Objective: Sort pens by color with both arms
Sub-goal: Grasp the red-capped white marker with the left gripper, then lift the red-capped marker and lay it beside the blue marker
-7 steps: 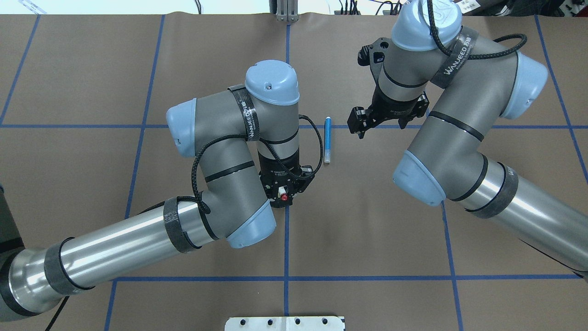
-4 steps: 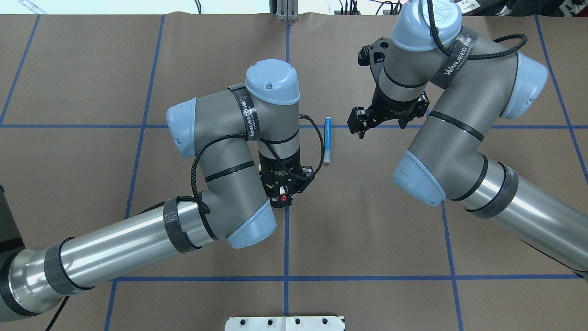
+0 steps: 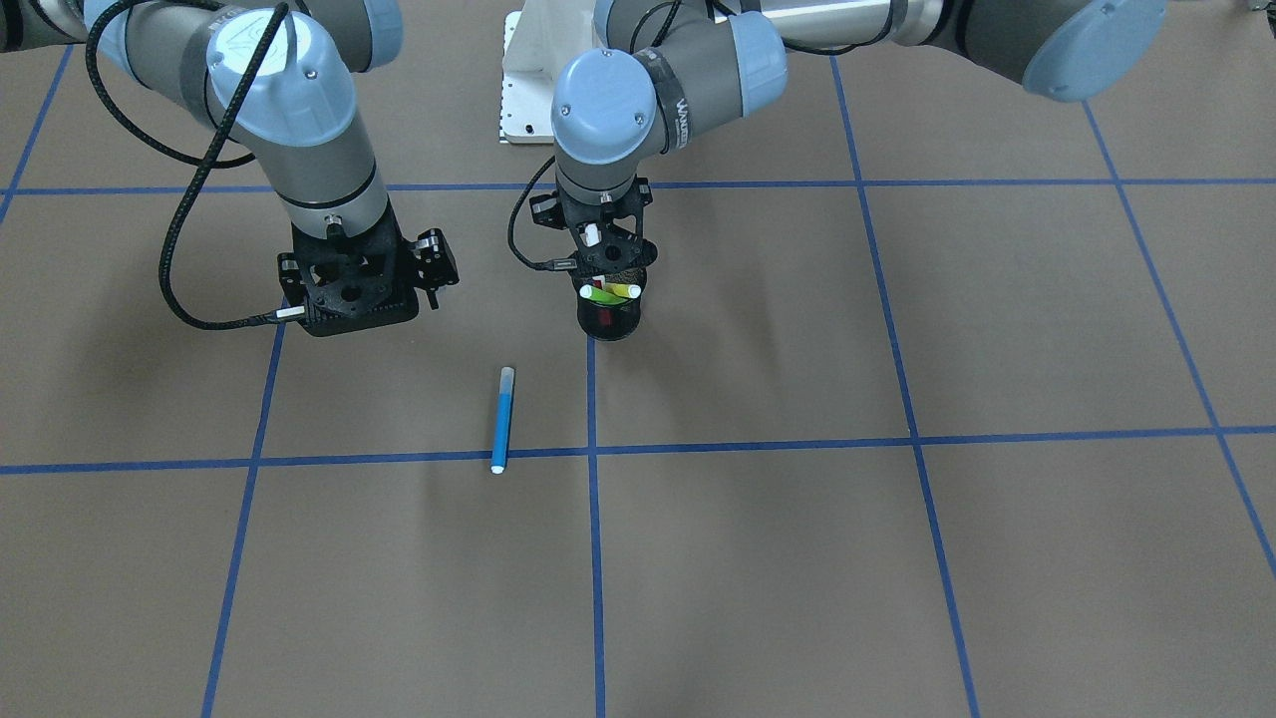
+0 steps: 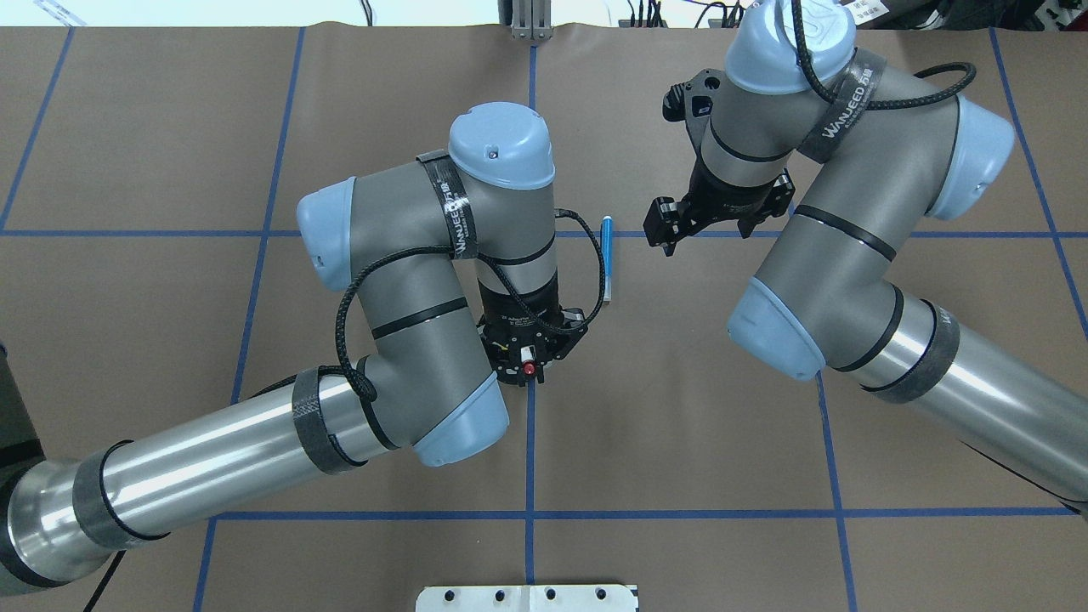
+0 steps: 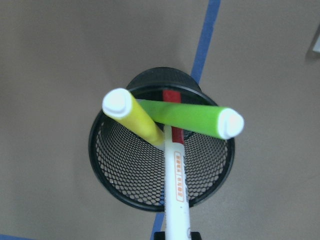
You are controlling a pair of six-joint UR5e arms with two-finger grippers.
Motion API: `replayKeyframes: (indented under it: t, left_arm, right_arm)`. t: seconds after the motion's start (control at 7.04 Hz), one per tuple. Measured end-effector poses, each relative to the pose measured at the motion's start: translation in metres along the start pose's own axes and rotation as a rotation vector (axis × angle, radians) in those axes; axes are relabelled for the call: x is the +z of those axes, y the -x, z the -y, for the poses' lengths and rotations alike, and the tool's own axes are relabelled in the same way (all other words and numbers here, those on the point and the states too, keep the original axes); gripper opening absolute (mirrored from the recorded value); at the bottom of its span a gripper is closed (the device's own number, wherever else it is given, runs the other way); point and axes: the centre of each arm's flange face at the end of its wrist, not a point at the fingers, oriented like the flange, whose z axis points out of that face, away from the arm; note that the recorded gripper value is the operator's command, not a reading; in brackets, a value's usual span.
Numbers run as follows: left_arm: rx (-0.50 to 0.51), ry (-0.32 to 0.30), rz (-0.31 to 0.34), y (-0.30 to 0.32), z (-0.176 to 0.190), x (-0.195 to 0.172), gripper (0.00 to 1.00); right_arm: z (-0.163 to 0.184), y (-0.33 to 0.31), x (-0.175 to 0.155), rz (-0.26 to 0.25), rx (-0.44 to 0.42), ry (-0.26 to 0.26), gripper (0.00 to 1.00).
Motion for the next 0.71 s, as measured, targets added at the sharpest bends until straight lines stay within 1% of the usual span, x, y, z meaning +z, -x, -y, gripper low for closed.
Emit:
replayKeyframes:
  t: [0.43, 0.57, 0.71]
  left_arm:
    - [0.021, -0.001, -0.006, 0.01, -0.037, -0.042, 0.11]
    - [0.034, -0.006, -0.02, 0.011, -0.048, -0.056, 0.11]
    - [0.061, -0.018, -0.036, 0.012, -0.052, -0.068, 0.11]
  right_arm:
    - [0.0, 0.0, 0.0, 0.001, 0.0, 0.0, 0.99]
    - [0.0, 0.0, 0.0, 0.001, 0.0, 0.0, 0.99]
    - [0.0, 0.0, 0.0, 0.002, 0.0, 0.001, 0.99]
